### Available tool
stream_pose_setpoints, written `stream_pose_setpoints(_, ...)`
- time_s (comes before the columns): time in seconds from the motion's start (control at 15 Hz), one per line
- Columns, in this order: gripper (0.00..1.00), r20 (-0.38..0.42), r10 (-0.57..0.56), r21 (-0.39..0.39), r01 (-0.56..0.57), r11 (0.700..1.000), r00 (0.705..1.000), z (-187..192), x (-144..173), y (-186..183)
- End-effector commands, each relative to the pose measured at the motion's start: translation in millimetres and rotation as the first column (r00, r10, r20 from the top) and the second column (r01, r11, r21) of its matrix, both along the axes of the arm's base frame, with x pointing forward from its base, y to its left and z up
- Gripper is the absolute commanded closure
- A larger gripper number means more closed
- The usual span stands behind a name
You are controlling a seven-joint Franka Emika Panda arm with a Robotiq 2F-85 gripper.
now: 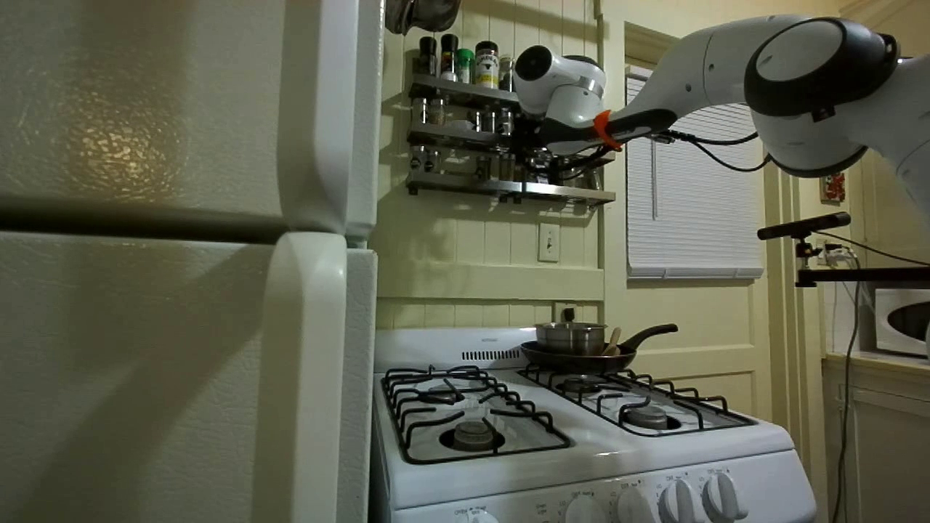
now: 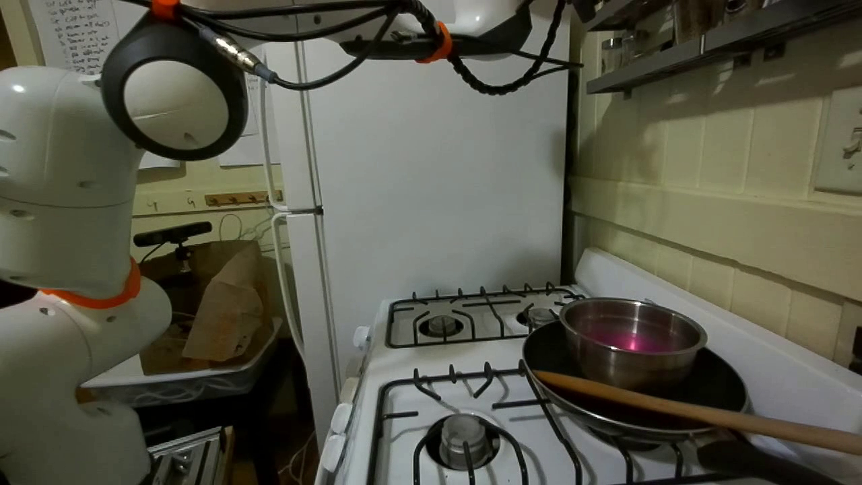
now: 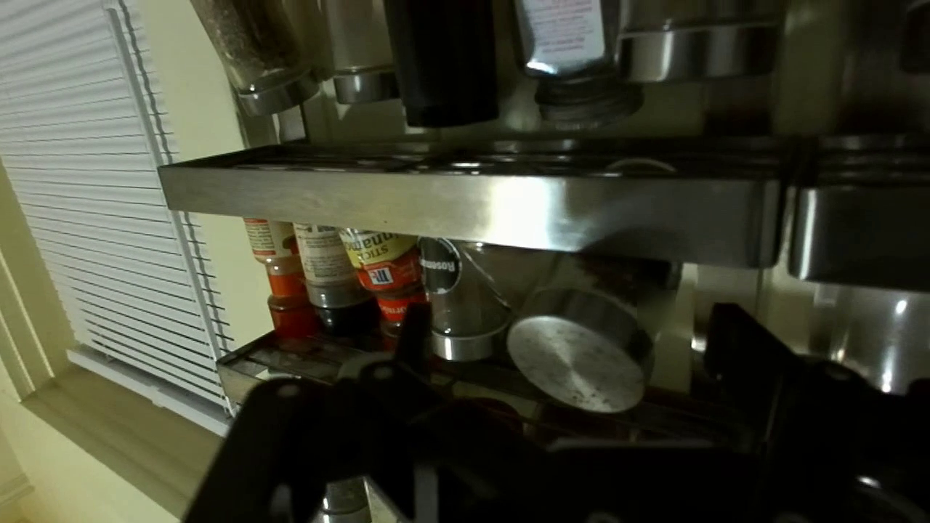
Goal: Move one of the black pepper containers located at the center of the middle row from the back to the front
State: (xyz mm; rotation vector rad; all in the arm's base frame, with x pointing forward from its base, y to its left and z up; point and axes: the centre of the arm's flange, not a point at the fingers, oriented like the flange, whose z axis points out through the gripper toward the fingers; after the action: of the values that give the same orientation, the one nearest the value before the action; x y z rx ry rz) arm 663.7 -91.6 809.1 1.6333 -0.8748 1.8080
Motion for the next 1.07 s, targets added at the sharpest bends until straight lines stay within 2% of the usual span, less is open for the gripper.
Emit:
stream_pose_setpoints(0.0, 0.12, 0.009, 0.034, 0.025, -0.035, 0.999, 0.999, -7.0, -9.1, -5.3)
stream_pose_setpoints(0.13, 0.26, 0.015, 0.050, 0.031, -0.051, 0.998, 0.999, -8.0, -9.9, -9.0)
stream_pose_setpoints(0.2, 0.36, 0.015, 0.060, 0.030, -0.060, 0.998, 0.998, -8.7, -10.3, -11.0)
stream_pose_setpoints(0.33, 0.49, 0.022, 0.080, 0.031, -0.081, 0.996, 0.997, -10.1, -10.5, -14.6)
stream_pose_setpoints(0.47, 0.66, 0.032, 0.107, 0.031, -0.108, 0.994, 0.994, -10.6, -11.0, -15.8)
stream_pose_setpoints(0.6, 0.71, 0.049, 0.127, 0.022, -0.129, 0.991, 0.991, -7.4, -12.5, -15.4)
stream_pose_setpoints(1.0, 0.77, 0.123, 0.170, -0.002, -0.171, 0.985, 0.978, 11.0, -14.5, -22.1)
